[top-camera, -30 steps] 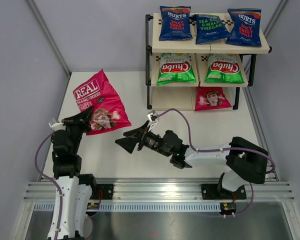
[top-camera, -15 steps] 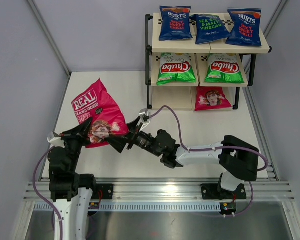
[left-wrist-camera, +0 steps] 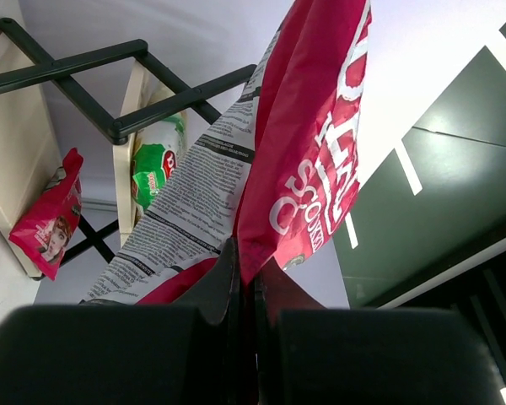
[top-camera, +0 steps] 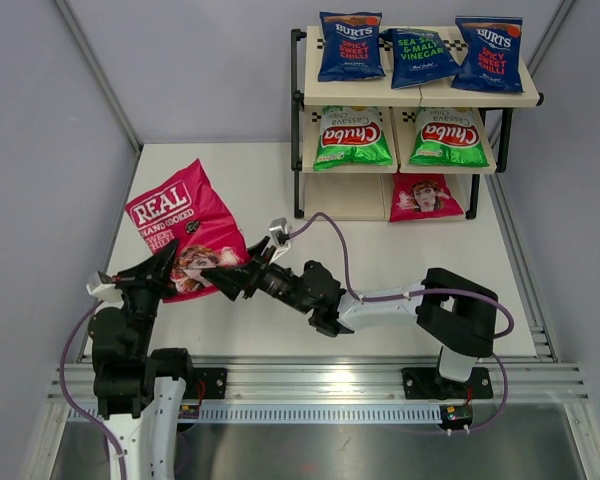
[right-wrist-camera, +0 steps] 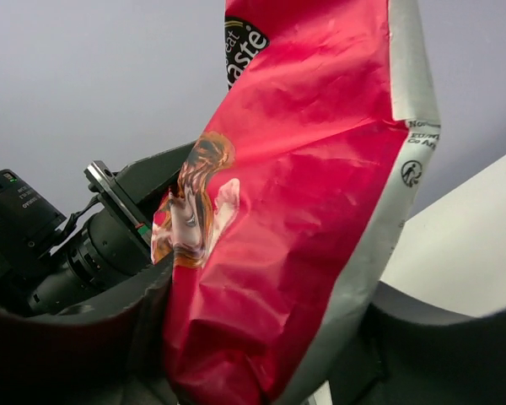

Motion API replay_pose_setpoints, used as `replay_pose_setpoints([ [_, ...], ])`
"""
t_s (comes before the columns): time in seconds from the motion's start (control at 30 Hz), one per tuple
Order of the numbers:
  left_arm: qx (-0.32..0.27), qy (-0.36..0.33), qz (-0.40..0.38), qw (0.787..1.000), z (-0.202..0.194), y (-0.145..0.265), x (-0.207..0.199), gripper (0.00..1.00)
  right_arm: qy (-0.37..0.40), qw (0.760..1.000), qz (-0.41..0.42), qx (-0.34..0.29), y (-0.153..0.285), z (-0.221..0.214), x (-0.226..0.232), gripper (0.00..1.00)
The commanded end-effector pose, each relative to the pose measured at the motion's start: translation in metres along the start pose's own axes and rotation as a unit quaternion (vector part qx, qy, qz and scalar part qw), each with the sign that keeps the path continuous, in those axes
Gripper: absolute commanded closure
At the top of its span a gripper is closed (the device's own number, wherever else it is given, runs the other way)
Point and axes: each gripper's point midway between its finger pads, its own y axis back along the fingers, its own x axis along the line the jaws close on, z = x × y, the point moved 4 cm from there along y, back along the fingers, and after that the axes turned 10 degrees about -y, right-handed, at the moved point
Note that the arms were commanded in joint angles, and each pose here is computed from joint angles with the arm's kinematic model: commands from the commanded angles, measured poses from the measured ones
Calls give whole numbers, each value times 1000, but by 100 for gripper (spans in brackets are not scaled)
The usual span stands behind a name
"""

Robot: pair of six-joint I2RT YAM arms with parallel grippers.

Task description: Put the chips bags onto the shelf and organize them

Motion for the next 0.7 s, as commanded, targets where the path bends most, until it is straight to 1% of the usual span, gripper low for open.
replay_pose_setpoints([
  [0.0,18,-16,-54,998,-9,16,-30,100,0,996,56,-68,-6,29,32,47],
  [0.07,15,-27,-63,998,-8,14,-30,95,1,996,60,-66,-3,31,36,55],
  [0.1,12,-47,-71,996,-8,15,-32,86,0,997,55,-59,0,28,33,58],
  [0.13,8,-56,-73,996,-7,14,-32,81,-1,997,57,-58,2,31,37,64],
  [0.17,-2,-65,-76,995,-5,15,-33,75,-1,997,52,-54,5,30,35,67],
  [0.2,-6,-81,-79,994,-5,15,-33,64,-1,998,44,-48,6,29,33,70],
  [0.23,-12,-91,-94,991,-4,18,-37,59,-1,998,44,-48,8,32,36,76],
  [0.3,-26,-119,-111,986,-2,22,-43,48,1,999,30,-37,13,29,32,78],
  [0.33,-29,-128,-123,984,-2,23,-47,35,0,999,30,-38,15,33,35,79],
  [0.37,-32,-153,-131,979,-3,23,-49,27,1,999,27,-29,19,31,34,79],
  [0.4,-35,-167,-137,976,-3,23,-52,21,0,999,25,-26,22,30,33,79],
  [0.43,-36,-179,-135,974,-3,22,-51,13,-1,999,26,-28,26,35,37,80],
  [0.47,-44,-216,-131,967,-1,19,-50,10,-2,1000,16,-18,32,31,33,80],
  [0.53,-46,-260,-119,957,-1,18,-52,2,-8,1000,9,-24,41,39,36,80],
  [0.57,-45,-284,-102,952,0,13,-49,1,-14,1000,-8,-18,51,34,28,80],
  [0.6,-46,-333,-91,937,1,11,-46,1,-16,1000,-7,-21,57,40,33,80],
  [0.63,-46,-355,-79,930,2,12,-47,1,-17,1000,-9,-20,63,41,33,80],
  [0.67,-42,-393,-56,917,5,4,-40,1,-24,999,-23,-14,72,38,27,80],
])
